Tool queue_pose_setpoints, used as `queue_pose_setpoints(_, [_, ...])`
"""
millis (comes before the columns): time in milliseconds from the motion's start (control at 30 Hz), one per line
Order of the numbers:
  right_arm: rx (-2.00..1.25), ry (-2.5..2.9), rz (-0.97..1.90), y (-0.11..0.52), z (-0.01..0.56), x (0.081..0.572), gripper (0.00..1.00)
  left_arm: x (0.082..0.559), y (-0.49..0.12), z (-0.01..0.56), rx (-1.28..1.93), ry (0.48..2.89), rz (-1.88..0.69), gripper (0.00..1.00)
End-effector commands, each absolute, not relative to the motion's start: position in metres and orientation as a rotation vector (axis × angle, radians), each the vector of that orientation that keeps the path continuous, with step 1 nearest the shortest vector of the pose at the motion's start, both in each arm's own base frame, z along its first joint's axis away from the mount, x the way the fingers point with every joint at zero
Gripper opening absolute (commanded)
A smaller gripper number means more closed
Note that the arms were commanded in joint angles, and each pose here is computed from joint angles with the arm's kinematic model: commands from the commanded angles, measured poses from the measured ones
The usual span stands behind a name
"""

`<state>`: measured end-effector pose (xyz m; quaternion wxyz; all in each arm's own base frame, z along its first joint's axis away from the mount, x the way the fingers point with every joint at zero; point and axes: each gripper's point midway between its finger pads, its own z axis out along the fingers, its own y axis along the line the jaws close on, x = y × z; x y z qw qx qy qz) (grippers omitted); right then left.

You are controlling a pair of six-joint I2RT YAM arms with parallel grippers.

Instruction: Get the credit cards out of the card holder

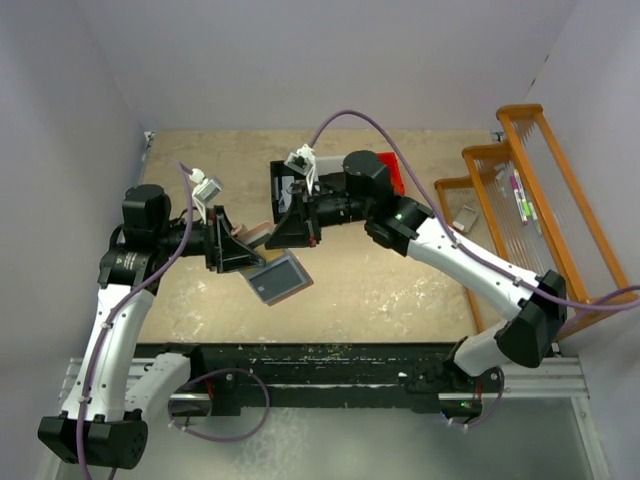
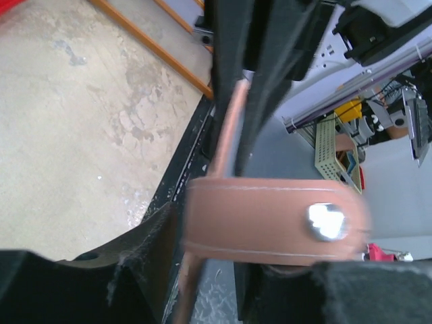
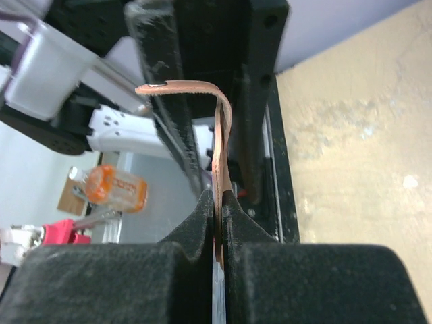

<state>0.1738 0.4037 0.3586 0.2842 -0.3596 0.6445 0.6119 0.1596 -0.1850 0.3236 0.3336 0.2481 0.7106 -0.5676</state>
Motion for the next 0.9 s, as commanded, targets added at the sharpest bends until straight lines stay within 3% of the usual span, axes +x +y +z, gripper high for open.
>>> queue_pose_setpoints(0, [-1.148,1.754,1.574,0.397,0.347,0.164,0.00,0.142,-0.185,0.340,0.808,1.742,-1.471,0.39])
queue_pose_setpoints(367, [-1.224,1.769,1.568,0.401,0.343,0.165,0.00,0.133,-0.185,0.326,0.841,1.749,-1.504,0.20])
queue_pose_setpoints(733, [-1.276,1.759,1.540,0.396,0.343,0.164,0.00,0.128,-0.186,0.336,0.848,1.725,-1.567,0.29])
queue_pose_setpoints(867, [-1.280,1.757,1.539,0.398,0.344,0.165,0.00,0.133,-0.185,0.330,0.820,1.751,-1.525,0.14])
